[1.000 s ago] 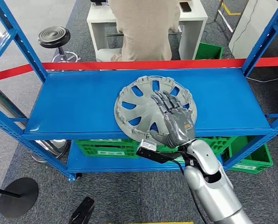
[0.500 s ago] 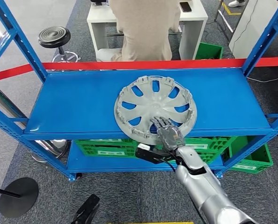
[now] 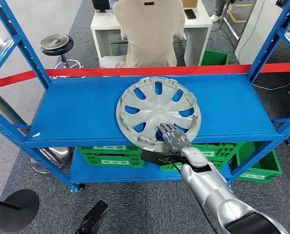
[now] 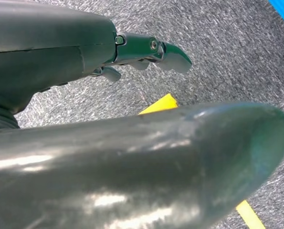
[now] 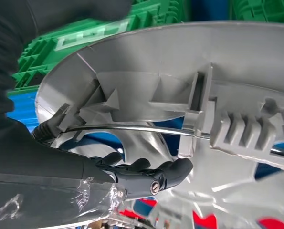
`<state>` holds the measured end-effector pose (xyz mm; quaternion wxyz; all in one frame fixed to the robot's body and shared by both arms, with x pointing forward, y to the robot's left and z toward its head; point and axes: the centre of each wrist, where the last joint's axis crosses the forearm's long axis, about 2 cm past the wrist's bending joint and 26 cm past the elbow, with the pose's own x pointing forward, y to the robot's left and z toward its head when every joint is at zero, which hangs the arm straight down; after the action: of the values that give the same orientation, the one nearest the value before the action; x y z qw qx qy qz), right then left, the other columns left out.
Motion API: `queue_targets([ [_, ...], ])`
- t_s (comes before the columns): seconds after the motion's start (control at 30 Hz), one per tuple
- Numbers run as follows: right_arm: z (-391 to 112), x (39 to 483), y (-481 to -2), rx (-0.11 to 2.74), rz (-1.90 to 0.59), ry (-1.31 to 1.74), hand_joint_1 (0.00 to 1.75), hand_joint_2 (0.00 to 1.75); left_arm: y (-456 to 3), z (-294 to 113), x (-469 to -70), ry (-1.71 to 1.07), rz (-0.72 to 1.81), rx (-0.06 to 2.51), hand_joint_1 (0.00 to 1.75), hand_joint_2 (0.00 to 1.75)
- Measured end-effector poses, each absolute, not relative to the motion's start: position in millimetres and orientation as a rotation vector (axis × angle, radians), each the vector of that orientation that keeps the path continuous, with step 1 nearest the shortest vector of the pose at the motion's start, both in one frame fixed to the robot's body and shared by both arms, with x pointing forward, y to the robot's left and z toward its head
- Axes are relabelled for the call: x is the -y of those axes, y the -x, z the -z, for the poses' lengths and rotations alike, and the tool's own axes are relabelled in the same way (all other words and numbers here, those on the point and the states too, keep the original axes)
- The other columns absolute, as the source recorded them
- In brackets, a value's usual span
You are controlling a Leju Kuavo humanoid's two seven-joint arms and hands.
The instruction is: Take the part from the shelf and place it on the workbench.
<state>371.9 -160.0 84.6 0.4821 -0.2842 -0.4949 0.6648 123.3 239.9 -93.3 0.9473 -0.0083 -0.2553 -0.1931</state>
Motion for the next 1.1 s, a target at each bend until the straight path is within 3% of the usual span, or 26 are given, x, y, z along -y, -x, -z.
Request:
queue_targets([
  [1.1, -82.8, 159.7, -368.6, 1.343, -1.555, 0.728, 1.75, 1.75, -117.2, 95.1, -241.8, -0.001, 0.355, 0.522, 0.0, 0.0],
])
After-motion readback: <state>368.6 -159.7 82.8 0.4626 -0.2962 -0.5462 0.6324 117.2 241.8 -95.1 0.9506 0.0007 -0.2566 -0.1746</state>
